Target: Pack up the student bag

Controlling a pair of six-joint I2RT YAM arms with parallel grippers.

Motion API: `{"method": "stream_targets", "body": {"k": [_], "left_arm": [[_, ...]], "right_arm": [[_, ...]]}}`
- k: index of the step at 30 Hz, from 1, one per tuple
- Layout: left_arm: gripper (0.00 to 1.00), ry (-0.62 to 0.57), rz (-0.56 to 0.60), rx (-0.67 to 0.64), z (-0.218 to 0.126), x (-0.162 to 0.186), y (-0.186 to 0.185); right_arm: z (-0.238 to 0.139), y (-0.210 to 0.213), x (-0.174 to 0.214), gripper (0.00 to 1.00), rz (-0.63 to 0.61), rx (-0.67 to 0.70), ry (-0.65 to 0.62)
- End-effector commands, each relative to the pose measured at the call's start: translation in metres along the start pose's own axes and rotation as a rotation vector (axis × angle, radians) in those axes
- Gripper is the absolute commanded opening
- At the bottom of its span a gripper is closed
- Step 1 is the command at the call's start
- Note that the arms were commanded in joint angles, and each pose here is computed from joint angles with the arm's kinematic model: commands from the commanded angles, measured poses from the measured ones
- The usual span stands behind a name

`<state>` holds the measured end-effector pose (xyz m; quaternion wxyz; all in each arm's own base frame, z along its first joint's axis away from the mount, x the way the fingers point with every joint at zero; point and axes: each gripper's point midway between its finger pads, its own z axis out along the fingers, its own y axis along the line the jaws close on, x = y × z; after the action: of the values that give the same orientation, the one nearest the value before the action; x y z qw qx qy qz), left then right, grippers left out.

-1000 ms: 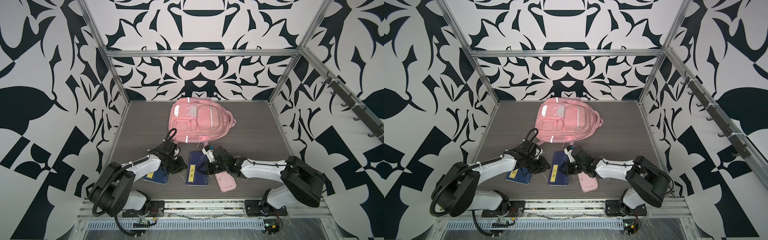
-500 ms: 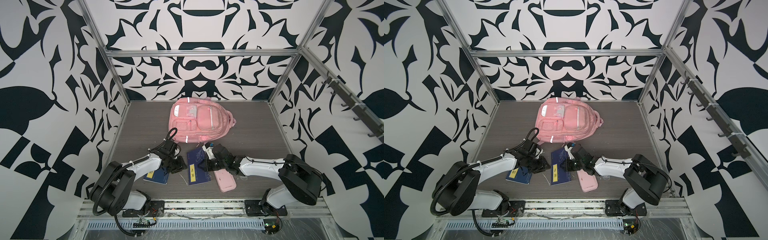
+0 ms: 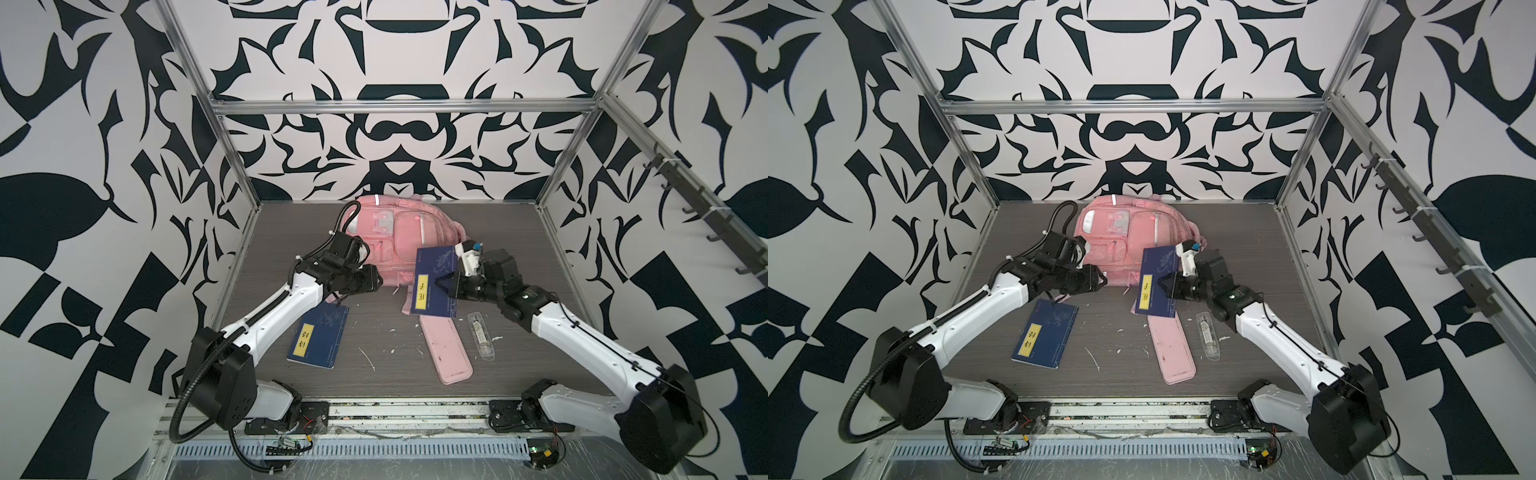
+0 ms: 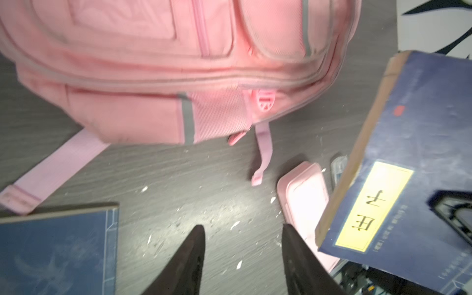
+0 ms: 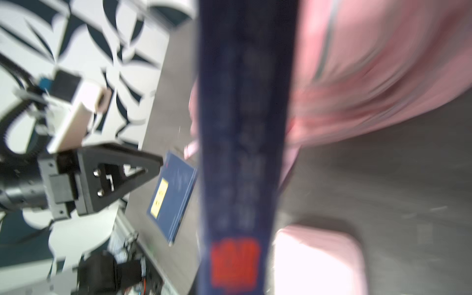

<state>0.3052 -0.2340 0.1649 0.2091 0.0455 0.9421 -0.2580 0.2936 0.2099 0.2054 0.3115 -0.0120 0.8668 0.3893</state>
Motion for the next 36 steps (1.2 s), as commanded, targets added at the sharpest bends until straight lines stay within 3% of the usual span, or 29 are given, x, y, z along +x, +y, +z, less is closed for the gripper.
{"method": "stream_targets", "body": {"k": [1,10,16,23,28,32,36], "left_arm": [[0.55,0.048,0.085,-0.085,0.015,-0.013,-0.003],[0.58,0.029,0.296,-0.145,0.063,-0.082,-0.074],[0.6,0.069,0.497,-0.25,0.107,-0.086,-0.107],[0.63,0.033,0.653,-0.419,0.154,-0.095,-0.099],[0.75,0.006,0.732,-0.483,0.175,-0.093,-0.09],[0.74,-0.011,0.769,-0.568,0.183,-0.098,-0.077],[0.72,0.003,0.791,-0.559,0.195,-0.094,-0.073]], "right_arm": [[-0.027,-0.01,-0.028,0.0,-0.042,0.044,-0.055],[-0.068,-0.071,-0.076,0.0,0.13,0.162,-0.219],[-0.086,-0.087,-0.074,0.0,0.171,0.188,-0.258],[-0.091,-0.089,-0.061,0.0,0.19,0.174,-0.245],[-0.087,-0.092,-0.051,0.0,0.207,0.167,-0.219],[-0.083,-0.093,-0.045,0.0,0.225,0.152,-0.205],[-0.08,-0.094,-0.041,0.0,0.243,0.138,-0.197]]}}
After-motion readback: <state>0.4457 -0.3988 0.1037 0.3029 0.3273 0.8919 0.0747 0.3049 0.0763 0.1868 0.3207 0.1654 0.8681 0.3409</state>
